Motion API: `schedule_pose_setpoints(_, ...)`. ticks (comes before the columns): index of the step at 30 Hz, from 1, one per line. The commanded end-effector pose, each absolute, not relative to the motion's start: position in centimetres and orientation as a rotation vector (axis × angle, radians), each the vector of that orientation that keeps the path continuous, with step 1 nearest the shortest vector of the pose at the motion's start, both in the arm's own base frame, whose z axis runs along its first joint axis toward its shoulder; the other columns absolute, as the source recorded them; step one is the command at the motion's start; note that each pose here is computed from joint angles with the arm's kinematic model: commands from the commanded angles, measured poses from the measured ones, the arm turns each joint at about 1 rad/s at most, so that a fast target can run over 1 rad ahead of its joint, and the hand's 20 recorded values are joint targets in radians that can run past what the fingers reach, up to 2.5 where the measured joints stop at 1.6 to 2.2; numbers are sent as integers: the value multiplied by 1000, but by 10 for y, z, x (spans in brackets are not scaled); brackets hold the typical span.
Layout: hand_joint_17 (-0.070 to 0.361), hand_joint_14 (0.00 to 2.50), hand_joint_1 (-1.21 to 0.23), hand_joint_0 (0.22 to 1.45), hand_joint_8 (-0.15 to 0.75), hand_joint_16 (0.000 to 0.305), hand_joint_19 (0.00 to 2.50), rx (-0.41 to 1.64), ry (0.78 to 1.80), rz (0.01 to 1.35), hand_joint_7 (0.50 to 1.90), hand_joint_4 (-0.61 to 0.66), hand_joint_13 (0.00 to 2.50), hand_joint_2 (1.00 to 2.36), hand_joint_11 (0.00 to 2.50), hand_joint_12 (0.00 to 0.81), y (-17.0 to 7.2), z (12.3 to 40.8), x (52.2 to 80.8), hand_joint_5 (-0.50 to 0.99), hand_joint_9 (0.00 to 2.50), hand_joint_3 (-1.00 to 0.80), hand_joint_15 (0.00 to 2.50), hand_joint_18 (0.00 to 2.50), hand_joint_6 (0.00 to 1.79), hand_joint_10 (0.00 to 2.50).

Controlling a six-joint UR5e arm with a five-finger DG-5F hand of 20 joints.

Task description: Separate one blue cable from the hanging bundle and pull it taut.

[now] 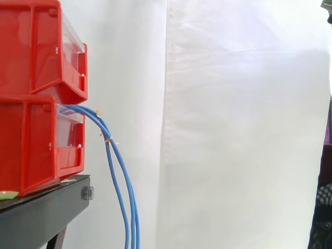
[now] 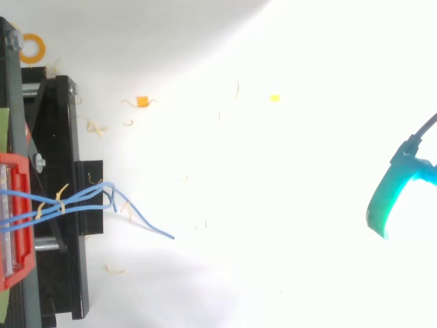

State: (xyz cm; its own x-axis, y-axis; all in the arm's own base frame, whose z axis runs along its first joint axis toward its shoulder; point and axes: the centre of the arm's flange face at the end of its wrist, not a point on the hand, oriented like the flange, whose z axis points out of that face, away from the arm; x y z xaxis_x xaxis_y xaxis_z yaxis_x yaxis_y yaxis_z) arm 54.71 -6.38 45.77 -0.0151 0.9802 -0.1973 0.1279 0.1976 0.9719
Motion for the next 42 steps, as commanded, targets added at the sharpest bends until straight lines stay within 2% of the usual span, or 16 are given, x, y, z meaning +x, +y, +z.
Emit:
schedule_pose_setpoints(1, 188, 9, -439, 312, 460, 84, 0, 1151, 1392, 999, 640, 273, 1386, 1000, 119, 529, -65, 457, 547, -232, 1225, -500, 259, 1866, 501, 3)
schedule_pose_setpoints(5, 168, 11, -455, 320, 452, 75, 49, 1144, 1406, 974, 642, 269, 1406, 1000, 135, 513, -67, 457, 546, -234, 1257, -500, 285, 1789, 501, 4)
schedule_pose_setpoints(10, 157, 10, -476, 327, 442, 70, 92, 1037, 1502, 814, 644, 264, 1429, 1000, 142, 492, -74, 452, 541, -233, 1273, -500, 311, 1780, 501, 4)
schedule_pose_setpoints(15, 158, 13, -484, 334, 434, 70, 124, 952, 1514, 720, 645, 263, 1466, 1000, 163, 481, -77, 450, 546, -231, 1294, -500, 361, 1796, 501, 5)
schedule_pose_setpoints(20, 157, 12, -484, 337, 425, 70, 134, 951, 1532, 726, 643, 257, 1463, 1000, 172, 477, -78, 433, 558, -229, 1297, -500, 365, 1770, 501, 7)
schedule_pose_setpoints(23, 159, 13, -483, 343, 417, 71, 152, 931, 1555, 752, 644, 252, 1456, 1000, 195, 470, -79, 413, 572, -228, 1296, -500, 379, 1747, 501, 6)
schedule_pose_setpoints(24, 160, 12, -482, 345, 416, 71, 158, 916, 1575, 760, 642, 250, 1456, 1000, 193, 470, -80, 398, 581, -229, 1293, -500, 381, 1739, 501, 6)
schedule_pose_setpoints(28, 160, 14, -484, 347, 408, 71, 167, 819, 1592, 729, 643, 250, 1456, 1000, 227, 468, -88, 378, 597, -229, 1318, -500, 388, 1742, 501, 7)
schedule_pose_setpoints(31, 161, 13, -483, 348, 403, 72, 174, 795, 1582, 720, 644, 251, 1477, 1000, 263, 465, -92, 378, 599, -230, 1365, -500, 404, 1760, 501, 8)
schedule_pose_setpoints(36, 161, 16, -488, 352, 390, 72, 185, 775, 1582, 745, 646, 251, 1511, 1000, 304, 461, -103, 360, 613, -231, 1434, -500, 424, 1788, 501, 9)
schedule_pose_setpoints(38, 161, 14, -490, 352, 388, 71, 190, 788, 1594, 772, 642, 253, 1528, 1000, 306, 461, -108, 349, 623, -231, 1445, -500, 438, 1788, 501, 9)
schedule_pose_setpoints(42, 162, 16, -492, 354, 391, 72, 211, 768, 1595, 799, 644, 255, 1552, 1000, 341, 457, -121, 348, 651, -230, 1491, -500, 454, 1797, 501, 11)
